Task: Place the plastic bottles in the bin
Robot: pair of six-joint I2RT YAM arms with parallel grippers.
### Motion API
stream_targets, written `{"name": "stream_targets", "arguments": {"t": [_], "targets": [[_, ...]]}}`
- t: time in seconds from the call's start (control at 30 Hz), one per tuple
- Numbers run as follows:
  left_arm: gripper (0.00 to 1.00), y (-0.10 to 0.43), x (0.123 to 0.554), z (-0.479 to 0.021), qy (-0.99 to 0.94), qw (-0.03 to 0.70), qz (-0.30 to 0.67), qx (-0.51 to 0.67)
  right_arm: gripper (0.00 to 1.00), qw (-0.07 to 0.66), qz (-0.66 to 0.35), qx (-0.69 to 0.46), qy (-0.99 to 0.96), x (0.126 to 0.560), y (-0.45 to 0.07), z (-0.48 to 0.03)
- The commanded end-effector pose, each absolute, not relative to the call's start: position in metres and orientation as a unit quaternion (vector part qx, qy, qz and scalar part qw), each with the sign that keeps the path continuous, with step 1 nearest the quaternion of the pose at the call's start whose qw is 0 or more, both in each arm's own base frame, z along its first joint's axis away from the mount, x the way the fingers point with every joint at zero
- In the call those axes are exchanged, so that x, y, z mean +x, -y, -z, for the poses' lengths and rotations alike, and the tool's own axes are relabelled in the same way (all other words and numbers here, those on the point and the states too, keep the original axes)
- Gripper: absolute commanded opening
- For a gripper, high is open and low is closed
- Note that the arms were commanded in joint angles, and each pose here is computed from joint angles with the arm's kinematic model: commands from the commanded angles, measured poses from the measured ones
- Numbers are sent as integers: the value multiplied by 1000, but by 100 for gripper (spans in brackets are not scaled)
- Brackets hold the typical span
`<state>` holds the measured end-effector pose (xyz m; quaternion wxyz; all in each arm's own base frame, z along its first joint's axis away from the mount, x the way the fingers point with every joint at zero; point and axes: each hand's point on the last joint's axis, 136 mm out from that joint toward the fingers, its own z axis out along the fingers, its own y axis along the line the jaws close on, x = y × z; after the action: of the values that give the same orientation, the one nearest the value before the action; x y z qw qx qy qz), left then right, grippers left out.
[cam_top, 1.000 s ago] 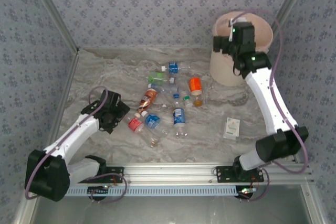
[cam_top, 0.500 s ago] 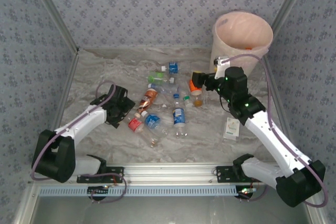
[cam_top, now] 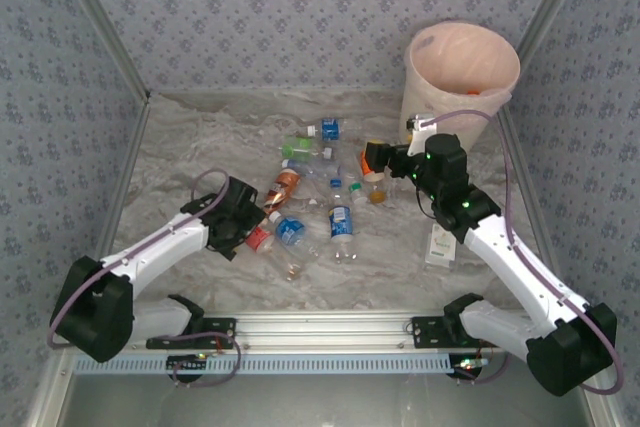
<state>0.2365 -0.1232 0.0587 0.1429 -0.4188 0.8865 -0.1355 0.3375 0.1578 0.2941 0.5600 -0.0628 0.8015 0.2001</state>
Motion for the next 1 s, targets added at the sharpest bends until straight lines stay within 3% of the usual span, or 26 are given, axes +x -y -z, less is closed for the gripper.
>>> {"name": "stream_targets", "arguments": {"t": [0.0,0.63,0.97], "targets": [[89,126,241,-50,-880,151,144,-426,100,570,-204,-58,-794,335,-157,-303],[58,115,253,-33,-893,201,118,-384,100,564,-222,-65,-793,326,-162,-297],[51,91,276,-136,-872,356,129,-309,100,506,-322,-74,-797,309,-191,-291]]}}
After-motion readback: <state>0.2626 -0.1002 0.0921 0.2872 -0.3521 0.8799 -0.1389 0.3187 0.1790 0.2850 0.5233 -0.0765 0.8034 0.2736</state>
